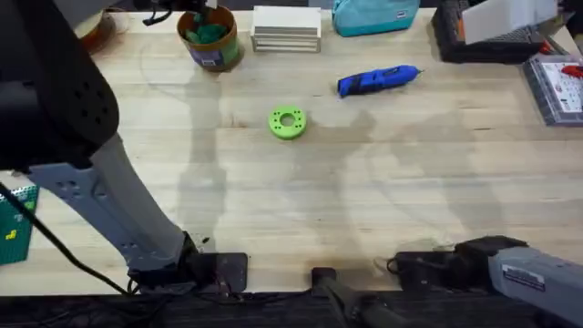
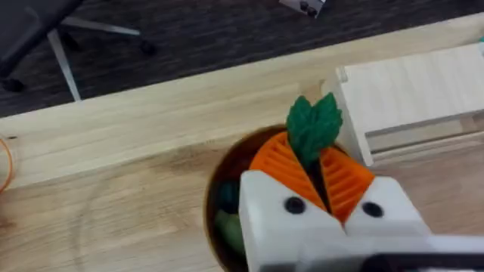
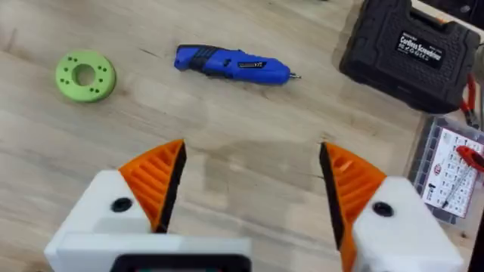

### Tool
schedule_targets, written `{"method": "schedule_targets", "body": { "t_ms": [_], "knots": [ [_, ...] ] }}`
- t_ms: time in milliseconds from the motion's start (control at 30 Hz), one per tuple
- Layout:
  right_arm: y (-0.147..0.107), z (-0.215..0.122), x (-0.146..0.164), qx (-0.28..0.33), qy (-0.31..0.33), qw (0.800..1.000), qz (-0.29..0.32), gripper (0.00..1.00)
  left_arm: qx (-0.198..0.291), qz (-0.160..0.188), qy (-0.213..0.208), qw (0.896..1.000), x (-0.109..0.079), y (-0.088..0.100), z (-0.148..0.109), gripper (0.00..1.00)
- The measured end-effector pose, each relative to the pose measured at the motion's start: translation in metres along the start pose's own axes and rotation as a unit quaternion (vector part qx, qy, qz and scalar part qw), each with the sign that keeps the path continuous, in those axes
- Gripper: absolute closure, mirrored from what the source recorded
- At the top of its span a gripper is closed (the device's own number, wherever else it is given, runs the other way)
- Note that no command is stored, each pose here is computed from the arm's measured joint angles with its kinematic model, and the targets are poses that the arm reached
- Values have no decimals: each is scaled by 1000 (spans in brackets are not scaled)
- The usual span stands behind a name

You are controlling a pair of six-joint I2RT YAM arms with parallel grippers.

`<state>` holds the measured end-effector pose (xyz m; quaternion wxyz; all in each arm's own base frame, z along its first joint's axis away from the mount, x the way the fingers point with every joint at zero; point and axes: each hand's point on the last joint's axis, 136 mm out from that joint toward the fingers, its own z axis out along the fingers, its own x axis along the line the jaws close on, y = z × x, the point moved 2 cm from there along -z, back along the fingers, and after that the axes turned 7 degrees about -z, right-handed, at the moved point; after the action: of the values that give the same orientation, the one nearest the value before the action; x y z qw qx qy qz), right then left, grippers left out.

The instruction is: Pick up the gripper from the table and insert it into the empty holder that is missing its gripper. Then pick up a screw, insert it into the mounting hole, and use the screwdriver to tighten it. Finally, clean up the table by picking up the vegetable and placing it into the bucket.

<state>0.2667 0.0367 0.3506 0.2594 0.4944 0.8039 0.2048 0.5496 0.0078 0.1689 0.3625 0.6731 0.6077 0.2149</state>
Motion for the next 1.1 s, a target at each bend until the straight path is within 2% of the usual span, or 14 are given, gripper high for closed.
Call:
{"method": "schedule_targets", "body": {
  "t_ms": [400,833,1033,1100],
  "knots": [
    [0,0,0,0,0,1000,0,10,0,3,24,1000,7,0,2,995],
    [0,0,0,0,0,1000,0,11,37,66,42,996,11,-13,0,995],
    [0,0,0,0,0,1000,0,10,42,80,49,995,14,-15,0,994],
    [0,0,0,0,0,1000,0,10,42,83,51,994,15,-15,0,939]
  ]
}}
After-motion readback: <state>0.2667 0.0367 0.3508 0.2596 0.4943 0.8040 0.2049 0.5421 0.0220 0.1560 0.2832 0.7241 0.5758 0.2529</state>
